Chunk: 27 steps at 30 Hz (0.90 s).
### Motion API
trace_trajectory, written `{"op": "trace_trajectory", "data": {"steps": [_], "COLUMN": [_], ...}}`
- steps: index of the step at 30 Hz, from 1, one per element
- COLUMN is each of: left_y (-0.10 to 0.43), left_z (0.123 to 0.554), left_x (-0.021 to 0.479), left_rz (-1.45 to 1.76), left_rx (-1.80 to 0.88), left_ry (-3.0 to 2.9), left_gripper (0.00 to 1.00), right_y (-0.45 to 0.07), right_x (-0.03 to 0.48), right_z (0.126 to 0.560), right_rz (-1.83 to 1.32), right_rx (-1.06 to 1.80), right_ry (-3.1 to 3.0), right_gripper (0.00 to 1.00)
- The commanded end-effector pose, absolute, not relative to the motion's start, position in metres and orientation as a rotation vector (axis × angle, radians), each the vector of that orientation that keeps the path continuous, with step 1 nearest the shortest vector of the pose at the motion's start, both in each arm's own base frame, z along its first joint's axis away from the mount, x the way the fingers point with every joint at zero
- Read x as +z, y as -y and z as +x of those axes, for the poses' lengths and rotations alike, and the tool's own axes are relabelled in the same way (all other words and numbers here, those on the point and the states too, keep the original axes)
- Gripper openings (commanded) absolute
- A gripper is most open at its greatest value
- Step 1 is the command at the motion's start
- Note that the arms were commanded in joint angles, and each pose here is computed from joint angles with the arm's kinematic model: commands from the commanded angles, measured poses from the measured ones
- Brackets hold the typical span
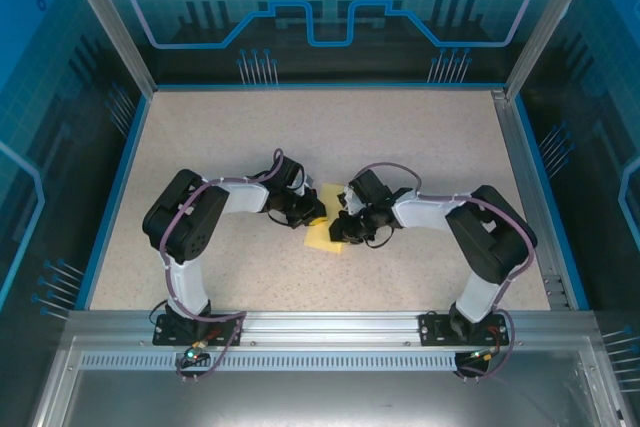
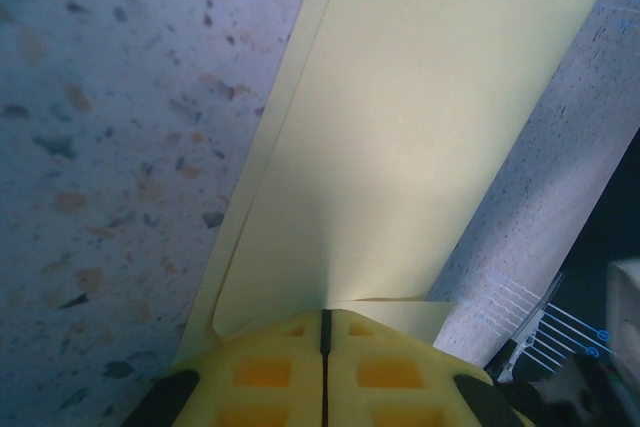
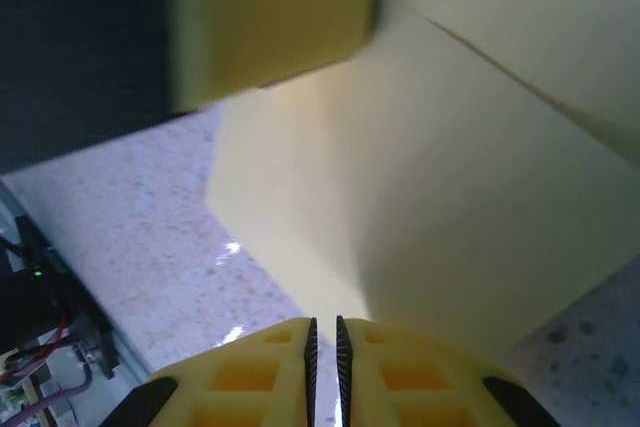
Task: Fold a paper plane with a square sheet of paper (pick it up from the middle)
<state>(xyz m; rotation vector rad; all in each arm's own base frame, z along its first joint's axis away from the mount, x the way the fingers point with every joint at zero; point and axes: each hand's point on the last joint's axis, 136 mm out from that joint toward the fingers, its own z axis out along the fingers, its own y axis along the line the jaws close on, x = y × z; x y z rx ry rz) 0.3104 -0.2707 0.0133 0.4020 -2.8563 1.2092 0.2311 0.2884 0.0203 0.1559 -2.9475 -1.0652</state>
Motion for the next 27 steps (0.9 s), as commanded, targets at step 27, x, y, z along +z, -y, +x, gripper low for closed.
{"op": "trace_trajectory", "data": {"steps": [27], "left_y": [0.271], "left_z": [0.294], "left_x": [-0.006], "left_rz": [0.320], "left_rx": [0.960], "left_ry": [2.934], "left_gripper": [0.10], "right_y": [-0.263], "right_x": [-0.013], "right_z": [0.218], "right_rz": [0.059], "right_rx": [-0.897], "right_ry": [2.944], "right_gripper": [0.13]}}
